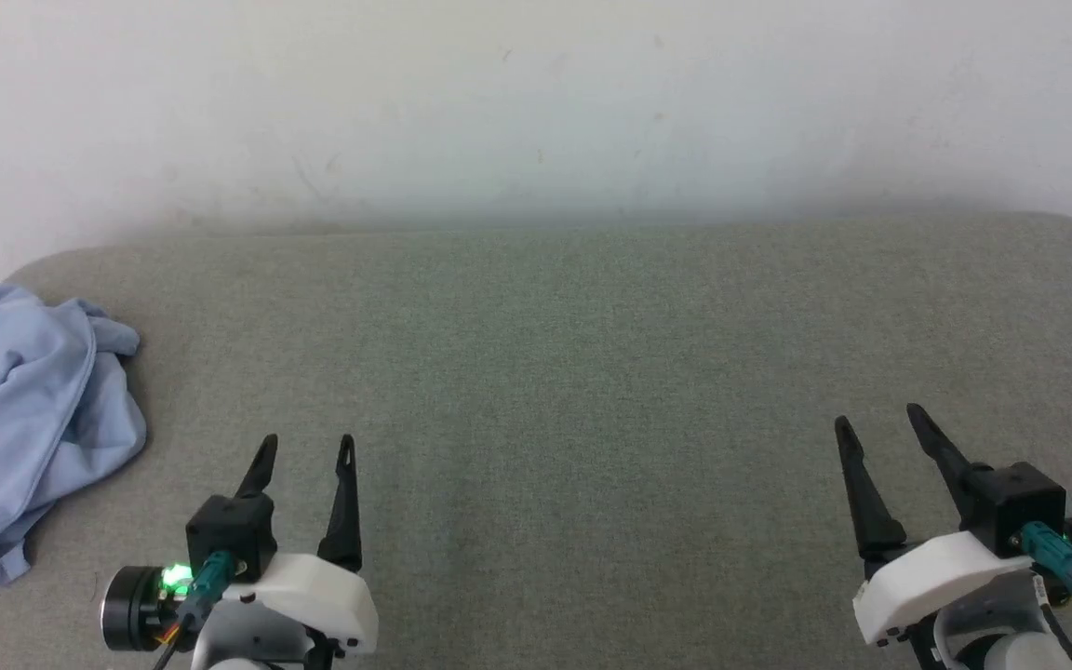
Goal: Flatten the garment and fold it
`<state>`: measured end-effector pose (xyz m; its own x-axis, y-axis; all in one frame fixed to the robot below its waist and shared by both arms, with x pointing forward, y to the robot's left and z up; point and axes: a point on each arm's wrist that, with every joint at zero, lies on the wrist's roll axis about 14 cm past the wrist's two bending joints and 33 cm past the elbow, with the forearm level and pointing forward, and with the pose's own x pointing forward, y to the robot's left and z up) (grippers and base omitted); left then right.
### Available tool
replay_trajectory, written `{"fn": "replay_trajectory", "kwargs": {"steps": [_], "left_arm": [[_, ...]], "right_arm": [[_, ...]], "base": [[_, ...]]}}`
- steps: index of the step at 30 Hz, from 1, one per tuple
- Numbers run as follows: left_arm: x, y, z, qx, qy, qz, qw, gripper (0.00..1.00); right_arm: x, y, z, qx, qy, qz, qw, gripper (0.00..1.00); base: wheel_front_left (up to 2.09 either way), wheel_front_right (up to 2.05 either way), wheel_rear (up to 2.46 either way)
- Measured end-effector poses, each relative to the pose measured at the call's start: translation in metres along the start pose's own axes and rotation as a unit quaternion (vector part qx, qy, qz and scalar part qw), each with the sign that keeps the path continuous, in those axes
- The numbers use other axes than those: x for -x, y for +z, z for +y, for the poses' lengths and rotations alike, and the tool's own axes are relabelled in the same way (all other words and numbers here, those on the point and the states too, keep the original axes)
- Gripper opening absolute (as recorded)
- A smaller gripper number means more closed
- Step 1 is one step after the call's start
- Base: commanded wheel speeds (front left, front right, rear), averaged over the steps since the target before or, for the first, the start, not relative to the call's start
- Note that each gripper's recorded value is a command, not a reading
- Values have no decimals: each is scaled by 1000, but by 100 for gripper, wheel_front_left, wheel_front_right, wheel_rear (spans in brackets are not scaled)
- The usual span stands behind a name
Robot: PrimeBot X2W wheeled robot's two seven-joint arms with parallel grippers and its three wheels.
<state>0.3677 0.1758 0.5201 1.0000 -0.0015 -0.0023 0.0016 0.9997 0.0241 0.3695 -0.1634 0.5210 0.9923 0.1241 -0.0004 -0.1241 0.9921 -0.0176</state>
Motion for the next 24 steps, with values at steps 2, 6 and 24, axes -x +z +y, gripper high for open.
{"fn": "replay_trajectory", "kwargs": {"steps": [2, 6, 24], "left_arm": [[1, 1, 1, 2, 2, -2, 1000, 100], [3, 2, 4, 4, 7, -6, 1000, 100], [22, 7, 31, 7, 51, -25, 998, 100]], "right_arm": [[-1, 0, 2, -1, 3, -2, 1000, 100], [-3, 2, 6, -2, 10, -7, 1000, 100], [-15, 5, 36, -3, 55, -20, 998, 100]], "base": [[0, 0, 0], [0, 0, 0], [0, 0, 0]]}}
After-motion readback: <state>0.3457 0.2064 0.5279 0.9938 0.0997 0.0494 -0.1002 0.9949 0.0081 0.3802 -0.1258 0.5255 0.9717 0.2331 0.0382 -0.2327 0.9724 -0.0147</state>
